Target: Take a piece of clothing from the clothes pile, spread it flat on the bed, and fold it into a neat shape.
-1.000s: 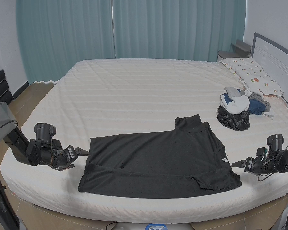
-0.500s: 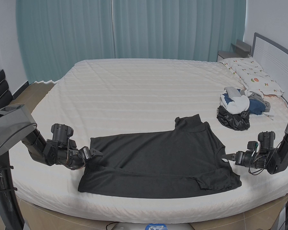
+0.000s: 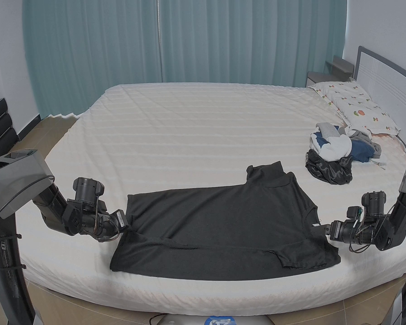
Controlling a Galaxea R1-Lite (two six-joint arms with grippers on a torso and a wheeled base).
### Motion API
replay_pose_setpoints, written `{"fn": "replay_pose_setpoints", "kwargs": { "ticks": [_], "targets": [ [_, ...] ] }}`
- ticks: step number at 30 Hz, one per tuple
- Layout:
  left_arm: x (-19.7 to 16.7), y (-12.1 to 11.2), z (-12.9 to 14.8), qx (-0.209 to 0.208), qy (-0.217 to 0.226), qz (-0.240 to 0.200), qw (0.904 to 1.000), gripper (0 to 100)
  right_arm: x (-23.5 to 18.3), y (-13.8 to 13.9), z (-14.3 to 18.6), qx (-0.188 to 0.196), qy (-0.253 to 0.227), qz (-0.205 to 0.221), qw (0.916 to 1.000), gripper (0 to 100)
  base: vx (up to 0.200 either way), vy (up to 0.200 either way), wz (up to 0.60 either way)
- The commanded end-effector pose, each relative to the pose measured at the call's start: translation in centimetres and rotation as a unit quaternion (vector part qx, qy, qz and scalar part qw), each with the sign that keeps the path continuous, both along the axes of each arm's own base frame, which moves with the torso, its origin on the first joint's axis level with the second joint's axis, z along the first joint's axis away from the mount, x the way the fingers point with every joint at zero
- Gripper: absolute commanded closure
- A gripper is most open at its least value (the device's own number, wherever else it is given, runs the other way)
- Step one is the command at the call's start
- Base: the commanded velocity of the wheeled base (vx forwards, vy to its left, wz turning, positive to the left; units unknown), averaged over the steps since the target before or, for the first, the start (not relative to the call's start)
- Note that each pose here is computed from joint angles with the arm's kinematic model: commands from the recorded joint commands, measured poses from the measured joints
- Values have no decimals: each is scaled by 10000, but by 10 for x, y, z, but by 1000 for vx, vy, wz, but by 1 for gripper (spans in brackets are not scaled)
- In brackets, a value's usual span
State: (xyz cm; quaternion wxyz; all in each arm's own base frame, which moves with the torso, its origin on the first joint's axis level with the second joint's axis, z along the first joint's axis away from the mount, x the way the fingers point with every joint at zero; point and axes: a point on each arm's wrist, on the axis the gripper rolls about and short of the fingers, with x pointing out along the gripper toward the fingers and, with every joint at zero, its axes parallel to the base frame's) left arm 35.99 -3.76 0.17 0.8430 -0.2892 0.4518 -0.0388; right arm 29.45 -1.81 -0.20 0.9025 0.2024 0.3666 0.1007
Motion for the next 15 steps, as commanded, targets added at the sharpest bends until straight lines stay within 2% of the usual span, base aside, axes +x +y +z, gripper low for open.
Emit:
{"fn": "replay_pose_setpoints", "kwargs": {
  "ticks": [1, 8, 15],
  "targets": [
    [-1, 3, 1, -3, 28, 44, 10000, 100, -1, 2, 0, 8, 19, 35, 10000, 0, 0, 0, 0],
    [-3, 8, 1, 171, 39, 250, 9995, 100, -1, 2, -1, 21, -64, 55, 10000, 0, 0, 0, 0],
    [-4, 7, 1, 159, 48, 270, 9995, 100, -1, 9, -12, 33, -184, 175, 9997, 0, 0, 0, 0]
  ]
}}
